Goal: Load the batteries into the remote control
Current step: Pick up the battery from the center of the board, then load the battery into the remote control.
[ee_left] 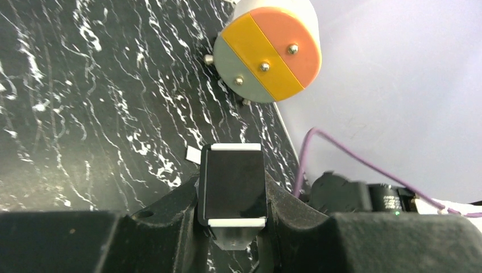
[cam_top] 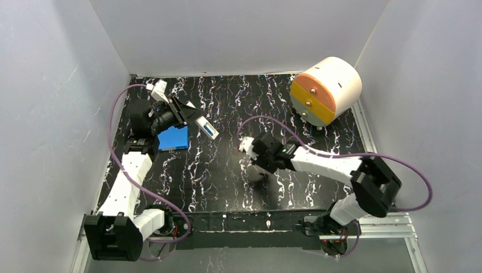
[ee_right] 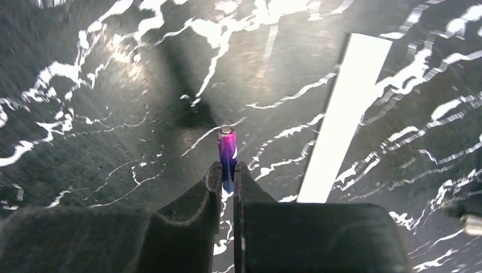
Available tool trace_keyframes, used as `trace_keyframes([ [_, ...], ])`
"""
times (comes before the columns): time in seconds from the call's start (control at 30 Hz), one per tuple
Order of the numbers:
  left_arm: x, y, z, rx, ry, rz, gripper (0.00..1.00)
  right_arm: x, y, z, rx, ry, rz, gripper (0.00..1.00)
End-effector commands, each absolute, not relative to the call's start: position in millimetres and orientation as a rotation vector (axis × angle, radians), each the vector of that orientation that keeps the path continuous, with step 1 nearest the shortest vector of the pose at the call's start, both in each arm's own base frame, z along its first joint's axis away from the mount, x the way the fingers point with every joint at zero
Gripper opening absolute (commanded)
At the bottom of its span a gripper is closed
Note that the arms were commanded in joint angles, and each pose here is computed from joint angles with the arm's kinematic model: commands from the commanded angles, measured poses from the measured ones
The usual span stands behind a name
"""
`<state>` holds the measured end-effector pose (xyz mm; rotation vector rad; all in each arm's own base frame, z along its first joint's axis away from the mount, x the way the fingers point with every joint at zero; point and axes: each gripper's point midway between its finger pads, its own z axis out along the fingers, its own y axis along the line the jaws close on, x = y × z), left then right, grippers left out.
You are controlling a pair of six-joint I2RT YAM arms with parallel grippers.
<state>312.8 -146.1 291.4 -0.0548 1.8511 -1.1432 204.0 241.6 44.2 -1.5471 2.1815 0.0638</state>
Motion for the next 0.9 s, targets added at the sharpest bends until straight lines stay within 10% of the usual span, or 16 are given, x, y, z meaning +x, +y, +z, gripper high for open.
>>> trace_keyframes([
  [0.0, 313, -167, 280, -0.057, 1.901, -1.346, 0.03, 232, 253, 106, -1.170, 2.205, 0.260, 0.11],
  [0.47, 329, -280, 229, -0.057, 1.955, -1.828, 0.03, 238, 258, 247, -0.686, 2.323, 0.692, 0.12],
  [0.87, 333, -294, 212, -0.088, 1.943, -1.948, 0.03, 225, 287, 239, -0.643, 2.530, 0.866, 0.08],
])
